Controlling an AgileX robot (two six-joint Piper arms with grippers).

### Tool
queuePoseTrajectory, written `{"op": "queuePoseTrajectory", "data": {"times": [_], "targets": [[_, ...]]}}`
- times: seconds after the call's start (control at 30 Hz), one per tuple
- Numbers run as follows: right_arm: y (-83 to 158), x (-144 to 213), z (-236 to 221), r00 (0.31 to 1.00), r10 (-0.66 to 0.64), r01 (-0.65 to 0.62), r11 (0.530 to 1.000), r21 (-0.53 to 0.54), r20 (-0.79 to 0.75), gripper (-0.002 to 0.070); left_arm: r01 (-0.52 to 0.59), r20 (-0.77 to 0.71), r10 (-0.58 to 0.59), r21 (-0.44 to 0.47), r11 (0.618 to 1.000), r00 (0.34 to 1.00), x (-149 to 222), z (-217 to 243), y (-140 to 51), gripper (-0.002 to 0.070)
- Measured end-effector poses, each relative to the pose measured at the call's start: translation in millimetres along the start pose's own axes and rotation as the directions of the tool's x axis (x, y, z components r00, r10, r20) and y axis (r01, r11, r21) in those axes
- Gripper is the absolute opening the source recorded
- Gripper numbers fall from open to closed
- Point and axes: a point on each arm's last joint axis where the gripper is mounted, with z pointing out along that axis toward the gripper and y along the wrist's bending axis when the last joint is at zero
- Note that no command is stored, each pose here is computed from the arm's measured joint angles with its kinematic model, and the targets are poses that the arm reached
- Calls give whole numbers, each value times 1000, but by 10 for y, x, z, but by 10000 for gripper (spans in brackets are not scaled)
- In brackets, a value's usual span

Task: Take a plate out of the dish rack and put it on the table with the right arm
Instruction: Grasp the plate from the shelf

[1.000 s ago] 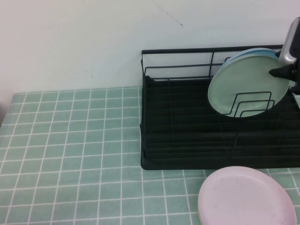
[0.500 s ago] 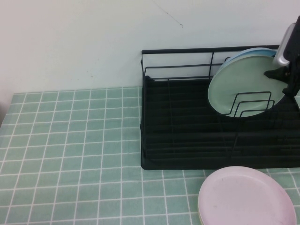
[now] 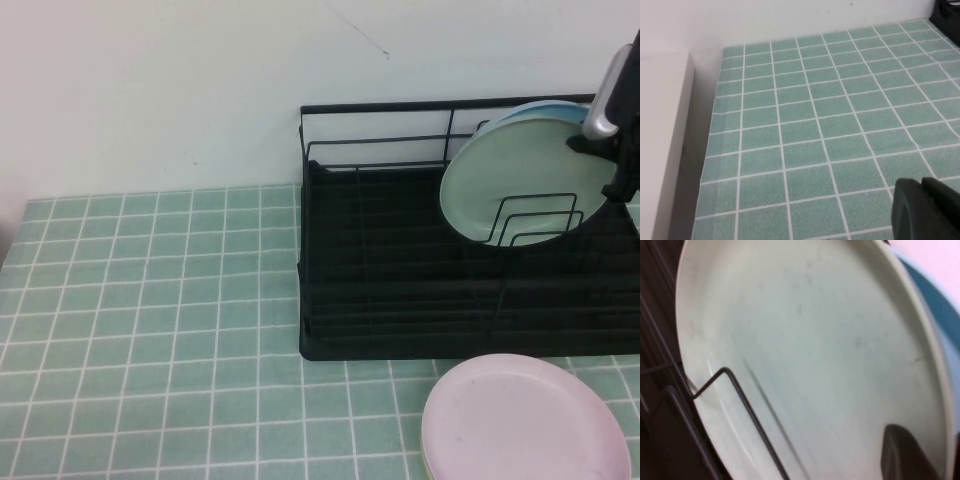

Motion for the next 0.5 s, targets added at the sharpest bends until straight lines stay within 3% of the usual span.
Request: {"op": "queuePoseTrajectory", "data": {"times": [0.33, 0.5], "targets": [[-115, -460, -808, 998, -32, 35, 997, 63, -55, 88, 0, 0, 0, 0, 1000, 1000, 0, 0, 0, -3], [-15, -703, -1307, 989, 129, -127, 991, 29, -72, 86, 0, 0, 0, 0, 1000, 1000, 0, 0, 0, -3]]}}
